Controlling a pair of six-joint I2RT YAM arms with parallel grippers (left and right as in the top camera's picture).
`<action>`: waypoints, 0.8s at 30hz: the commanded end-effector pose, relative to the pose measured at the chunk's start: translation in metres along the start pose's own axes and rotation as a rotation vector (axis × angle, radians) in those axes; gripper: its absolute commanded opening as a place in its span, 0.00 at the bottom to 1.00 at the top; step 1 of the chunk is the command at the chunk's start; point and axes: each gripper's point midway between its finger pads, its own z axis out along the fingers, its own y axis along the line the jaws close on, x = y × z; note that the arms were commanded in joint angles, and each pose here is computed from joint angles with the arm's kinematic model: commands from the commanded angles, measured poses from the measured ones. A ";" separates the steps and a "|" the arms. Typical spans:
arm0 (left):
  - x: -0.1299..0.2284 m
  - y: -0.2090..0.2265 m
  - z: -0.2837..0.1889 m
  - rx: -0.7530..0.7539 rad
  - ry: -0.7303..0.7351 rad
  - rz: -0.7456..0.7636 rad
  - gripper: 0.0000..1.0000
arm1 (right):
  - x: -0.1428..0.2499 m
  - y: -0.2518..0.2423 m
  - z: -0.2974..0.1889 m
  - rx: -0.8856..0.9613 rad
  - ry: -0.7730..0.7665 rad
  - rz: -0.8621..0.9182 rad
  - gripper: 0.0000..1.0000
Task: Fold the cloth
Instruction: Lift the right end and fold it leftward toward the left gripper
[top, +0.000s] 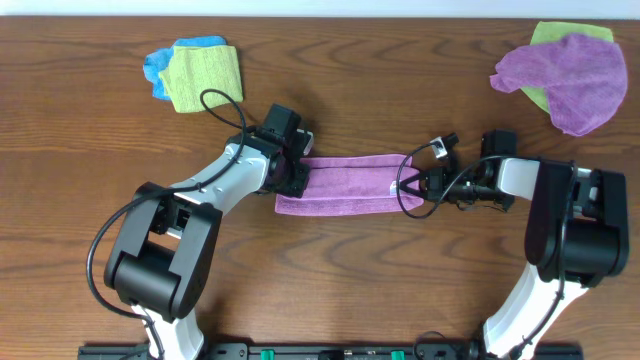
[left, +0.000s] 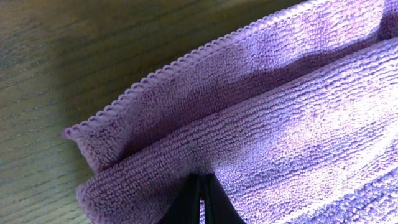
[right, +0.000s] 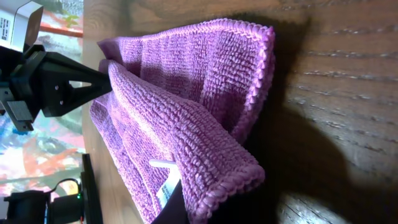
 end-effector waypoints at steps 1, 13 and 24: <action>0.000 0.004 0.003 -0.012 0.009 0.009 0.06 | 0.003 -0.007 0.004 0.030 0.017 0.040 0.01; 0.000 0.004 0.003 -0.013 0.009 0.009 0.06 | -0.029 0.021 -0.001 0.025 0.037 0.027 0.02; -0.001 0.007 0.002 -0.035 0.007 -0.002 0.06 | -0.047 0.070 0.012 0.061 0.087 -0.107 0.02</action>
